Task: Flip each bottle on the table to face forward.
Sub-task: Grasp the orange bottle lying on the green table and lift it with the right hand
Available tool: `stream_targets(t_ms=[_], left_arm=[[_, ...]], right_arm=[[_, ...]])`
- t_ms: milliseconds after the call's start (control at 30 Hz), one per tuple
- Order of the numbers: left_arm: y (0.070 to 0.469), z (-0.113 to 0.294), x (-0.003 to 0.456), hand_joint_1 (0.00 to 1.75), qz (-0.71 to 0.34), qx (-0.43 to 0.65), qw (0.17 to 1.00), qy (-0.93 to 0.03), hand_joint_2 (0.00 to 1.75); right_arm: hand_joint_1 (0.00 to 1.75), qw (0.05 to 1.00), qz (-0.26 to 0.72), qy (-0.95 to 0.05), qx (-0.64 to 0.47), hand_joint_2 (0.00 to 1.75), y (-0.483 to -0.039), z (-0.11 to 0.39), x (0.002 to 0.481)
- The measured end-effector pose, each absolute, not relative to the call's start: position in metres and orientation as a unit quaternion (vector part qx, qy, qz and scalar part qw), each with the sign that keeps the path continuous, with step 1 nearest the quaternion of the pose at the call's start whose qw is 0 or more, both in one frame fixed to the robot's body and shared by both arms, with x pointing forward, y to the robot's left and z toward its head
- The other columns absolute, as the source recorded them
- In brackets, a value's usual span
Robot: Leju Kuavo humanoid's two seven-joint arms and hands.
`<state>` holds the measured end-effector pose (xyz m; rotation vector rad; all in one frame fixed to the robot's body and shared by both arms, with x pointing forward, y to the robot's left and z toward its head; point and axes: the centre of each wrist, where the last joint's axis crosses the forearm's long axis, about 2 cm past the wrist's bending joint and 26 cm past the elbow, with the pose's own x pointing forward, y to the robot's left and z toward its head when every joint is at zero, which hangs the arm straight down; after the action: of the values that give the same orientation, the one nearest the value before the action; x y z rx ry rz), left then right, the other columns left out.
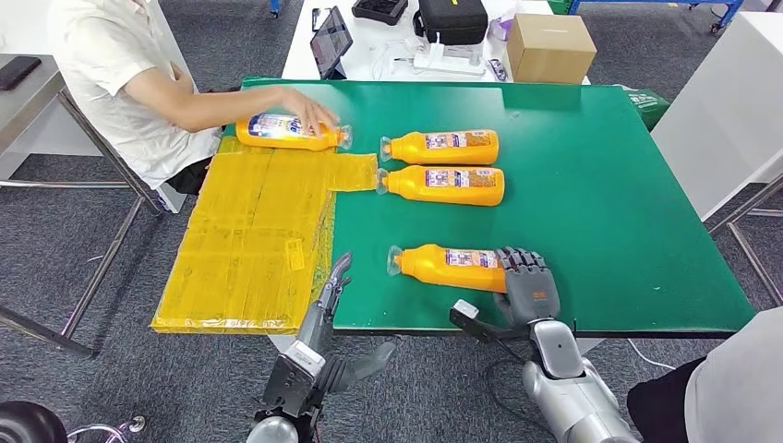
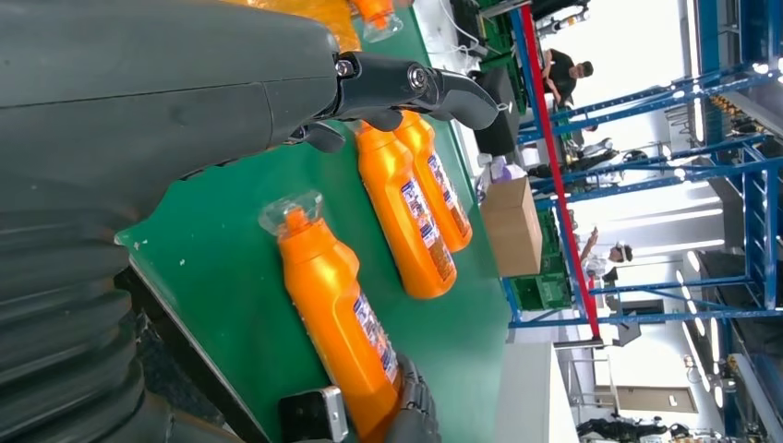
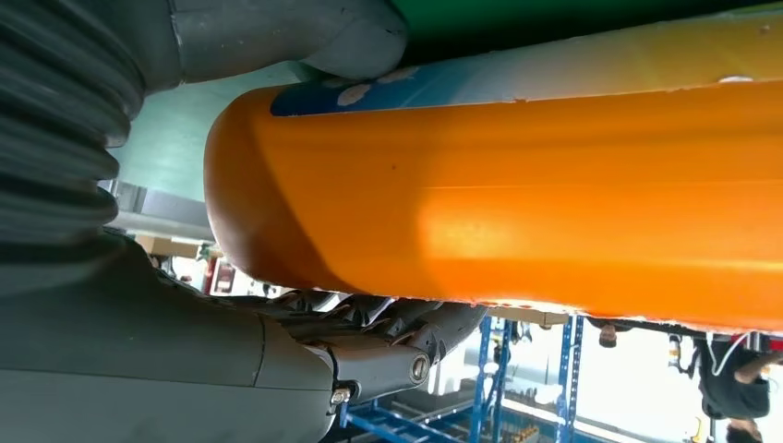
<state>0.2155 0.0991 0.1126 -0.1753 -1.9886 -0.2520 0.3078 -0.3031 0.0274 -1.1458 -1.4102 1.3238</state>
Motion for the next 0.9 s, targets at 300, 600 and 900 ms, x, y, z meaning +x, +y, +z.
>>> stream_targets(t_ms=[300,600,900], left_arm=[[0.097,0.112,0.214,0.00,-0.106,-0.136,0.562,-0.809,1.75],[0.102,0.110,0.214,0.00,0.024,-0.176,0.608,-0.774,1.75],[0.111,0.097,0.207,0.00,0.129,-0.233,0.672,-0.691,1.75]], right_arm=[[1.40,0.527,0.478,-0.586,-0.389,1.75,-0.307,0.029,0.313],[1.75,0.551,0.386,-0.672,-0.311,1.75,-0.297,0.025,0.299],[1.75,0.539,0.304,-0.740,-0.264,1.75,-0.262,0.026,0.270]])
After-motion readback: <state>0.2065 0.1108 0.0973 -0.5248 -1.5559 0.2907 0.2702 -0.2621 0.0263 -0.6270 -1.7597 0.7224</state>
